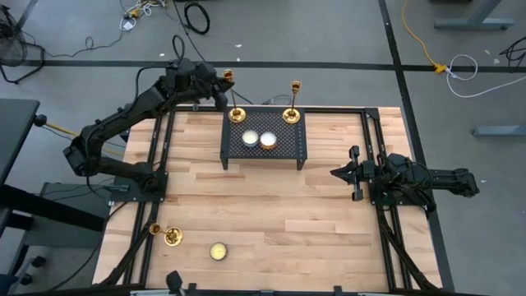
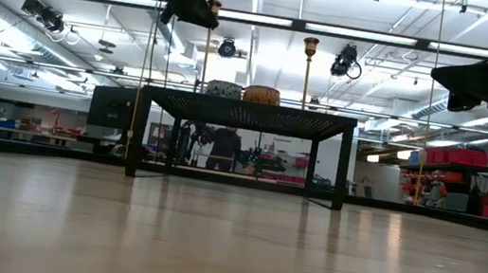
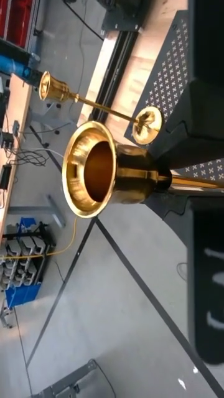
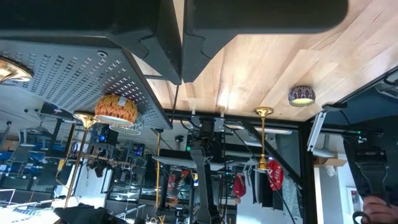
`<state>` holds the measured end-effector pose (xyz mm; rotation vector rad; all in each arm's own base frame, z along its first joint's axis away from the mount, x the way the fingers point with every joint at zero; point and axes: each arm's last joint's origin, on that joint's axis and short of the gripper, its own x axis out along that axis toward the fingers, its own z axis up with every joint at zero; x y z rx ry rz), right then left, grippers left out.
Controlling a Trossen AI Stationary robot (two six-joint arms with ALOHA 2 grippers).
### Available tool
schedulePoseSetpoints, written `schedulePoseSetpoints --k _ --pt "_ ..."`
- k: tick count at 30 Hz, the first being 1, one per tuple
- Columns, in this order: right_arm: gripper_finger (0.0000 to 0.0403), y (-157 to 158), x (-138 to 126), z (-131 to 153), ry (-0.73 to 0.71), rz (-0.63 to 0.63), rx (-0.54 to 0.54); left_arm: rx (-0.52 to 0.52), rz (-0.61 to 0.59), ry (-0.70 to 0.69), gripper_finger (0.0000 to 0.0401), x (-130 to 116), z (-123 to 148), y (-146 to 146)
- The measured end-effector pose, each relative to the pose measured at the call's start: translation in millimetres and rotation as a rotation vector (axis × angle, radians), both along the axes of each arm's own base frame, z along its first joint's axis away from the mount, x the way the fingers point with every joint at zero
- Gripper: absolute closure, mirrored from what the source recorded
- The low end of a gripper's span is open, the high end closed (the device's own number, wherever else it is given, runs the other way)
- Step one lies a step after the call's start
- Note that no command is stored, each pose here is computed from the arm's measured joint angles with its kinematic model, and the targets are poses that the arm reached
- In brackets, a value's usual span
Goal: Pick & Place candle stick holders
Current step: Put the top gold candle holder on the shelf
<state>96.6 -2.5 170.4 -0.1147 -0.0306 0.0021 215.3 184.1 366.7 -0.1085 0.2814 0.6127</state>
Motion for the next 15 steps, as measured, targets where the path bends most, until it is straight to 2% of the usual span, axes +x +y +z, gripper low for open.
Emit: schedulePoseSetpoints --k 15 --pt "0.0389 0.0 0.0 0.0 0.000 -0.001 0.000 0.038 0.018 0.005 0.0349 -0.2 3.3 0.7"
